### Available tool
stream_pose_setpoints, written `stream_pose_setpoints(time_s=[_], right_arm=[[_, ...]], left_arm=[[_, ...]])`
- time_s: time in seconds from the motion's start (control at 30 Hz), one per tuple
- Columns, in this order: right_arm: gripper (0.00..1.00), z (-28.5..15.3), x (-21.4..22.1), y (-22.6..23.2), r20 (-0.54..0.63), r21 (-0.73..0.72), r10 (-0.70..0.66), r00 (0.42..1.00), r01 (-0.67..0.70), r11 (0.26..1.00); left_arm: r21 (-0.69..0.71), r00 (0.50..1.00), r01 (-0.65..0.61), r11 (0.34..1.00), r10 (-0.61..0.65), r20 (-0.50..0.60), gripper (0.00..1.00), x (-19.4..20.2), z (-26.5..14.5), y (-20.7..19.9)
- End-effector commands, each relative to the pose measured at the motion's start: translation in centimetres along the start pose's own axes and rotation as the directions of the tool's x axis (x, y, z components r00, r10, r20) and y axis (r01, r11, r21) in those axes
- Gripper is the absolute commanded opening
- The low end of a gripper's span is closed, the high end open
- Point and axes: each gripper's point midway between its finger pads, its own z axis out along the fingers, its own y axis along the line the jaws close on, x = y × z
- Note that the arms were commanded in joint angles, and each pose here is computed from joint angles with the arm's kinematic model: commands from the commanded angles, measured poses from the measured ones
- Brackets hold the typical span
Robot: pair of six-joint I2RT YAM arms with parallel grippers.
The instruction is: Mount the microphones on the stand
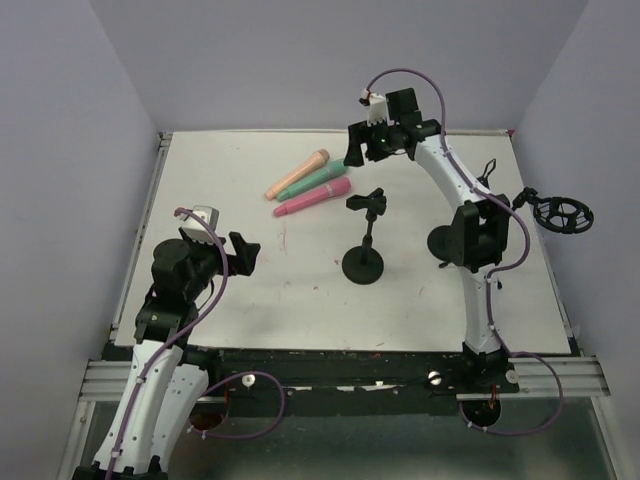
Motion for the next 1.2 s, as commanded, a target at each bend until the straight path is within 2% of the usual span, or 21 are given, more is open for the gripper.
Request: stream_pose_setpoints(time_s=[0.0, 0.23, 0.43, 0.53, 0.9, 1.17], right_arm=[[0.85, 2.6, 0.6, 0.1, -0.013, 0.016, -0.072, 0.997, 0.073, 0.997], [0.79, 6.1, 2.0, -0.5, -0.035, 0.041, -0.067, 0.997, 0.068, 0.997], [0.6, 8.4, 3.2, -0.5, -0.058, 0.056, -0.095, 0.994, 0.098, 0.994], [0.55, 9.2, 3.2, -0.7, -0.05, 0.08, -0.102, 0.994, 0.105, 0.991], [0.53, 10.9, 4.4, -1.6, -0.062, 0.107, -0.097, 0.993, 0.104, 0.989], [0.53, 11.0, 5.5, -1.0, -0.094, 0.067, -0.097, 0.991, 0.103, 0.992]], left_arm=[[-0.013, 0.999, -0.034, 0.999, 0.035, 0.028, 0.98, -0.6, 0.1, 0.4], [0.003, 0.999, -0.041, 0.999, 0.041, 0.03, 0.98, -0.7, 0.1, 0.1], [0.012, 0.999, -0.04, 0.999, 0.04, 0.027, 0.98, -0.6, 0.2, 0.0], [0.009, 0.999, -0.04, 0.999, 0.04, 0.023, 0.98, -0.6, 0.3, 0.1], [0.018, 0.999, -0.035, 0.999, 0.035, 0.009, 0.98, -0.3, 0.6, 0.0], [0.014, 1.0, -0.031, 0.999, 0.031, 0.001, 0.98, -0.2, 0.7, 0.2]])
